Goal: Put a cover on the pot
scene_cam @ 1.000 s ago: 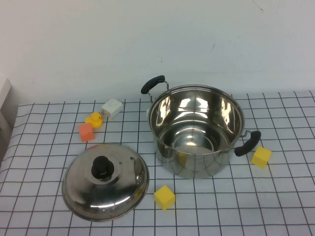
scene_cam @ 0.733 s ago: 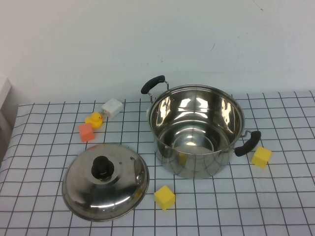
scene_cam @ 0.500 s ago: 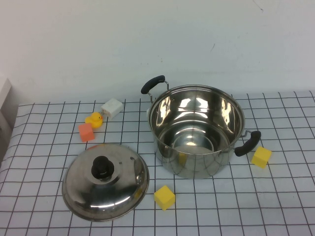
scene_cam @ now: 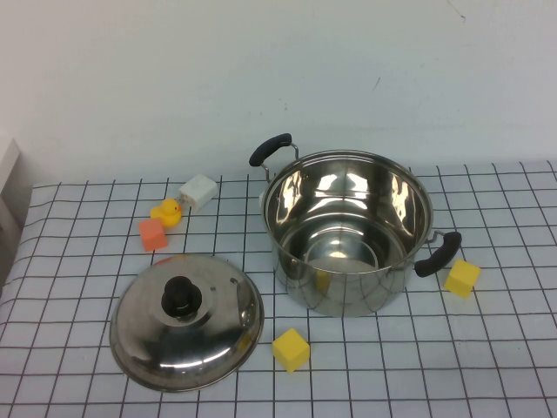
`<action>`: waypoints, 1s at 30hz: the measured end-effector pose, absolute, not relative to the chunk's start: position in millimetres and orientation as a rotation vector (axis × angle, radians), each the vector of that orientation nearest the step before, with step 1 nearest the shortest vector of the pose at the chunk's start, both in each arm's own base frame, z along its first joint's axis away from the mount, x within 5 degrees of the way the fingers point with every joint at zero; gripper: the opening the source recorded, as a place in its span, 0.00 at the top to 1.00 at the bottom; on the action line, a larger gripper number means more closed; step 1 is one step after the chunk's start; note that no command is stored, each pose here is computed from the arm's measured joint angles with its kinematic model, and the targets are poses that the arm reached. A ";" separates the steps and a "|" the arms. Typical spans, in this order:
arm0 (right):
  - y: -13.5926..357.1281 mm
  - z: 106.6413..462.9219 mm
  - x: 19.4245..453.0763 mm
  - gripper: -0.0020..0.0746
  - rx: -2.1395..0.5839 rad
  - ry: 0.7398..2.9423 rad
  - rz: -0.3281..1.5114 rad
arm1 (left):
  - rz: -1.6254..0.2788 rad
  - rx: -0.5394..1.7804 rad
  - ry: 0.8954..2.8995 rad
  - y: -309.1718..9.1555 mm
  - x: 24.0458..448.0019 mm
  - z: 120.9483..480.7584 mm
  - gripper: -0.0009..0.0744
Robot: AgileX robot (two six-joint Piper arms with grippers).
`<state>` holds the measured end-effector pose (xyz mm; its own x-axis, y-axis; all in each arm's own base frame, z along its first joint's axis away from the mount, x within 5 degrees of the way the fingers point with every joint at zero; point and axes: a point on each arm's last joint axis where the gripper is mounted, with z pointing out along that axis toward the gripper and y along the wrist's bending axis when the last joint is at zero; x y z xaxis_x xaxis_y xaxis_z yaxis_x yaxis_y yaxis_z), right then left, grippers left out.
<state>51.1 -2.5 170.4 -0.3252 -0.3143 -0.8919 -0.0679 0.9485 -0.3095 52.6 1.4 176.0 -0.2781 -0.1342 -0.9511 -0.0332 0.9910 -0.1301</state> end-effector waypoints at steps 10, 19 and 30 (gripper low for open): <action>-2.5 170.4 51.1 0.96 -0.278 1.895 -0.254 | -0.123 -0.098 1.708 -0.4 55.6 187.2 0.99; -2.5 170.4 51.1 0.96 -0.278 1.895 -0.254 | -0.206 -0.011 1.125 -6.8 47.1 239.2 0.99; -2.5 170.4 51.1 0.96 -0.278 1.895 -0.254 | -0.375 -0.205 1.139 -0.6 42.2 263.8 0.99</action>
